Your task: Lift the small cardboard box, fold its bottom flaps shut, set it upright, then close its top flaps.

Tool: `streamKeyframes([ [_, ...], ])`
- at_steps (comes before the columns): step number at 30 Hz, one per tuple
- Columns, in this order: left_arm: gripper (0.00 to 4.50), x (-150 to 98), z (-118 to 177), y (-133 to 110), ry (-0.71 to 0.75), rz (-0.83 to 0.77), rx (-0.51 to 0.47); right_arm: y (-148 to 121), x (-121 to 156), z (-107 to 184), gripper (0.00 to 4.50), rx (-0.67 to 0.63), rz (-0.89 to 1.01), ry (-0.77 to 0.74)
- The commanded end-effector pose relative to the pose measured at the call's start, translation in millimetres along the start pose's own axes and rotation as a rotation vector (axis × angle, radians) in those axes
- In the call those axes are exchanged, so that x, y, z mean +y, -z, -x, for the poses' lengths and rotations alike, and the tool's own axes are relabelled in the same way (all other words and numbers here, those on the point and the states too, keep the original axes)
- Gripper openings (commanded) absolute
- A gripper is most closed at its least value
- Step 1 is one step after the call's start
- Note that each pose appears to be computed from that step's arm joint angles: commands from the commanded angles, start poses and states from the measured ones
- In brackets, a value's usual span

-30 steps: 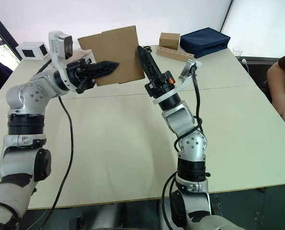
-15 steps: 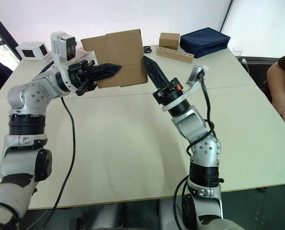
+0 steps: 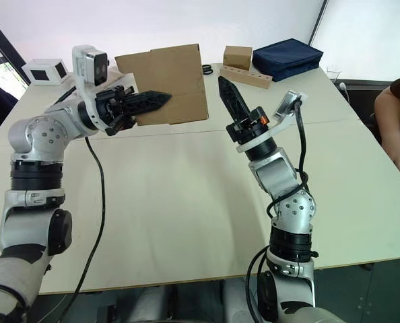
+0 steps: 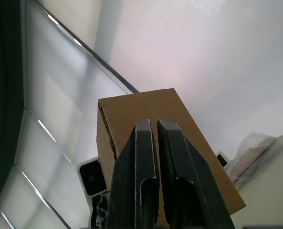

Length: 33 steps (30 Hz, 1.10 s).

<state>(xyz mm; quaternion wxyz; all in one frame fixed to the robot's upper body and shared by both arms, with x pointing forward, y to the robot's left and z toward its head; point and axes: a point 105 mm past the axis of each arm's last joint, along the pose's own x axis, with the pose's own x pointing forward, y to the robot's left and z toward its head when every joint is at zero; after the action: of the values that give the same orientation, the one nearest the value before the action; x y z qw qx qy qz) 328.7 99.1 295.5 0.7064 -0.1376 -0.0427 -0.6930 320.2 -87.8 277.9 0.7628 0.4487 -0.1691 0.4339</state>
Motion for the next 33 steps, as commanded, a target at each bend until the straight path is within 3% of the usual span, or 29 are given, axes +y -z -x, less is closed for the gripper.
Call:
streamKeyframes([
  [1, 0.00, -8, 0, -8, 0.022, -0.035, -0.013, 6, 11, -6, 0.04, 0.025, 0.025, -0.048],
  [9, 0.00, -6, -3, -1, 0.028, -0.010, 0.011, 32, 24, -6, 0.04, 0.138, 0.050, -0.109],
  [13, 0.00, -3, -4, 4, 0.016, -0.008, 0.053, 31, 19, 0, 0.04, 0.136, 0.077, -0.072],
  [19, 0.00, -4, -2, 15, -0.077, -0.142, 0.367, 9, 3, 50, 0.04, 0.253, 0.198, 0.057],
  [23, 0.00, -15, 6, 31, -0.068, -0.215, 0.663, 19, -2, 87, 0.04, 0.482, 0.288, 0.118],
  [27, 0.00, -22, 10, 44, -0.059, -0.284, 0.893, 23, -1, 112, 0.04, 0.656, 0.334, 0.148],
  [33, 0.00, -22, 10, 61, -0.059, -0.342, 1.144, 34, -5, 137, 0.04, 0.916, 0.460, 0.157],
])
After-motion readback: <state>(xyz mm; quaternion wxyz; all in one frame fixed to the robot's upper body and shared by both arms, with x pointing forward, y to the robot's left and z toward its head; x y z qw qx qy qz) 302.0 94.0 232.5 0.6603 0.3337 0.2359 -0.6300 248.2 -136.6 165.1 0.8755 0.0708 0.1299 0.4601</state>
